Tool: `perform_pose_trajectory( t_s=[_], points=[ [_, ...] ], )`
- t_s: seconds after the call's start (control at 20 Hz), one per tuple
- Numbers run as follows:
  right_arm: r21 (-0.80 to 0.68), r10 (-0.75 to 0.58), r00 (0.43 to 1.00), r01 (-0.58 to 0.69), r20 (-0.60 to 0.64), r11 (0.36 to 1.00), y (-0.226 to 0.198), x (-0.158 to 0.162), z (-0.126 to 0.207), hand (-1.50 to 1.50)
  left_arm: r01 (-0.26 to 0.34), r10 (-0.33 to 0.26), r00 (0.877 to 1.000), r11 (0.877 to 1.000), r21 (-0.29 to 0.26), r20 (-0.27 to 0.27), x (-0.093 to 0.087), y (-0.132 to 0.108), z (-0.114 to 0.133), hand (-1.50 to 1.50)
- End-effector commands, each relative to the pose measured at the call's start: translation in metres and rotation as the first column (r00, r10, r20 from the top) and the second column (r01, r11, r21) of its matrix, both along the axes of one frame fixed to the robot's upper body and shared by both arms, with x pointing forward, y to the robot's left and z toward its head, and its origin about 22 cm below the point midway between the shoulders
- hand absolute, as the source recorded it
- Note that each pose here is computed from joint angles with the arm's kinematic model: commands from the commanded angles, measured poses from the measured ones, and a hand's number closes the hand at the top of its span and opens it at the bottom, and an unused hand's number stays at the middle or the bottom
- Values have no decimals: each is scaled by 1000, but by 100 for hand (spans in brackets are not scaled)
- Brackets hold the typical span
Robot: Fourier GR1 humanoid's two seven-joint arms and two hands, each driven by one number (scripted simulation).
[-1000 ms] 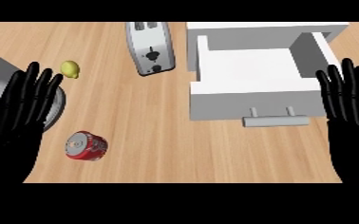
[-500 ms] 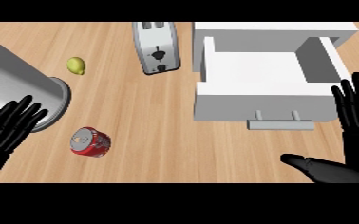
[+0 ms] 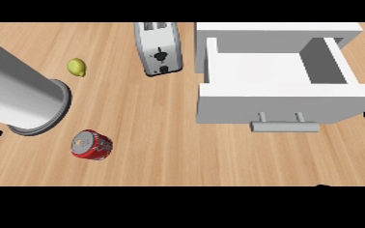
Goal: Pick up the can, place it into the drawer and close the drawer
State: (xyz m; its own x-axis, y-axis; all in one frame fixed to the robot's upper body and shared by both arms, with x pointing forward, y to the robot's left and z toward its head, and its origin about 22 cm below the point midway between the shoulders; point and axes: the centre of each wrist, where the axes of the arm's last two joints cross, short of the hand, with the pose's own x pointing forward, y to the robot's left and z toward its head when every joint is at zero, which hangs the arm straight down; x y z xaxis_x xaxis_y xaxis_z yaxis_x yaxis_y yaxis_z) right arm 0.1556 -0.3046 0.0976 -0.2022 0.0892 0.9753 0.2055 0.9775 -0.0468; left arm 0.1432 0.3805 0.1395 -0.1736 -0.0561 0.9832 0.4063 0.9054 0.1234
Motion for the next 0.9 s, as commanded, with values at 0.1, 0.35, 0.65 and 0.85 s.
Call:
perform_pose_trajectory(
  t_s=[0.1, 0.35, 0.65, 0.85],
  points=[
    [6, -20, 1000, 20, -3, 1000, -29, -28, -17, -150, -12, 12, 1000, 1000, -25, -27, -13, 23, 19, -150],
    [2, 0, 1000, 0, 11, 1000, -23, -23, 1, -150, -49, 38, 995, 991, -123, -95, 9, 26, 10, -150],
    [17, 8, 1000, -8, -10, 1000, -38, -33, -6, -150, -48, 9, 982, 977, -206, -187, 0, 20, 5, -150],
    [5, 13, 1000, -13, 14, 1000, -50, -58, -17, -150, -50, -1, 974, 974, -220, -226, 14, 28, -12, -150]
  ],
)
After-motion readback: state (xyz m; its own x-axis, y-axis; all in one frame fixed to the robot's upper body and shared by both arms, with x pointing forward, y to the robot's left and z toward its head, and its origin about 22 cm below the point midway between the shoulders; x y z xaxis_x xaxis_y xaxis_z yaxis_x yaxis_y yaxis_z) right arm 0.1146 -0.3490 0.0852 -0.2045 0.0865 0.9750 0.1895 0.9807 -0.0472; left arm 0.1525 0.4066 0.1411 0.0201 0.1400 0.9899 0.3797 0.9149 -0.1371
